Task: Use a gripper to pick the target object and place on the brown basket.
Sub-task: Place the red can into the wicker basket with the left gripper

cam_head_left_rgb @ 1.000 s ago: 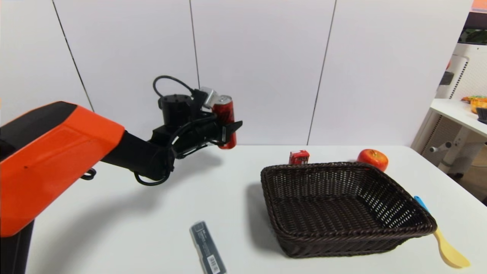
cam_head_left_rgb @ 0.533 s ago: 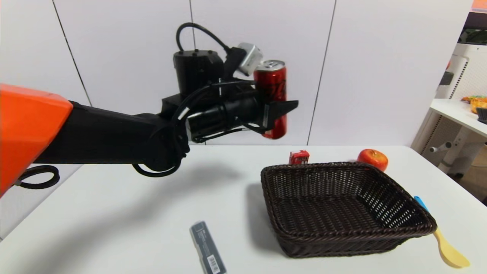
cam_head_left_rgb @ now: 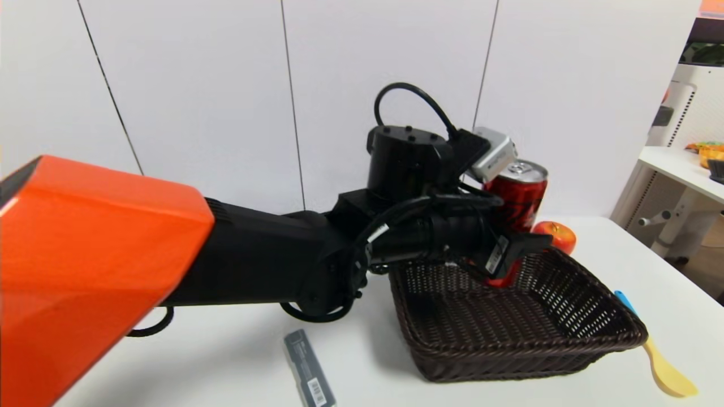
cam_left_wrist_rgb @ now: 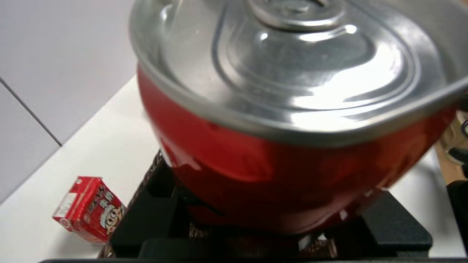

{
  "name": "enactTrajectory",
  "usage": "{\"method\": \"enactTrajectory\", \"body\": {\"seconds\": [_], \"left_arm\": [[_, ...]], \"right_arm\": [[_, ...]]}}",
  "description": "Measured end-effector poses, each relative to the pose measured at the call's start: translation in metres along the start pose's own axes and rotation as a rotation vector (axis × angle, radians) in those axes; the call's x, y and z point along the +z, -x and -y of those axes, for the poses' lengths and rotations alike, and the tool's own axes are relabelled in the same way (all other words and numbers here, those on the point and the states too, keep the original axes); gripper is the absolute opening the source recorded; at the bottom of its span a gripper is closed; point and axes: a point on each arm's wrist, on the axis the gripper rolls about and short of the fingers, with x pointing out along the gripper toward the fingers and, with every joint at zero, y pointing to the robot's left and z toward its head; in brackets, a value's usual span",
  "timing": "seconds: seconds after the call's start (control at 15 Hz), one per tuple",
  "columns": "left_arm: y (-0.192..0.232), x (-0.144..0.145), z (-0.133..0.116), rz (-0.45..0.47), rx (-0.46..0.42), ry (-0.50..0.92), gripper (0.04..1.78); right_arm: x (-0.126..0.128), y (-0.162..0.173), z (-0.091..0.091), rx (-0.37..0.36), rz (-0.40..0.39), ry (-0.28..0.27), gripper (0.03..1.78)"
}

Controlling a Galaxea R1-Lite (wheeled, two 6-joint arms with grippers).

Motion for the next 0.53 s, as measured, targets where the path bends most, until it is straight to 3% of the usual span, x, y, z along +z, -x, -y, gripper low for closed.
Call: {"method": "enactTrajectory", "body": {"seconds": [0.27, 0.53], "left_arm": [[-0.018, -0.03, -0.004, -0.062, -0.005, 0.0, 1.01], [-0.029, -0.048, -0.011, -0.089, 0.003, 0.016, 1.28]], "right_arm": [[0.0, 0.0, 0.0, 0.0, 0.0, 0.0, 1.7], [0.0, 0.0, 0.0, -0.001, 0.0, 0.0, 1.7]]}}
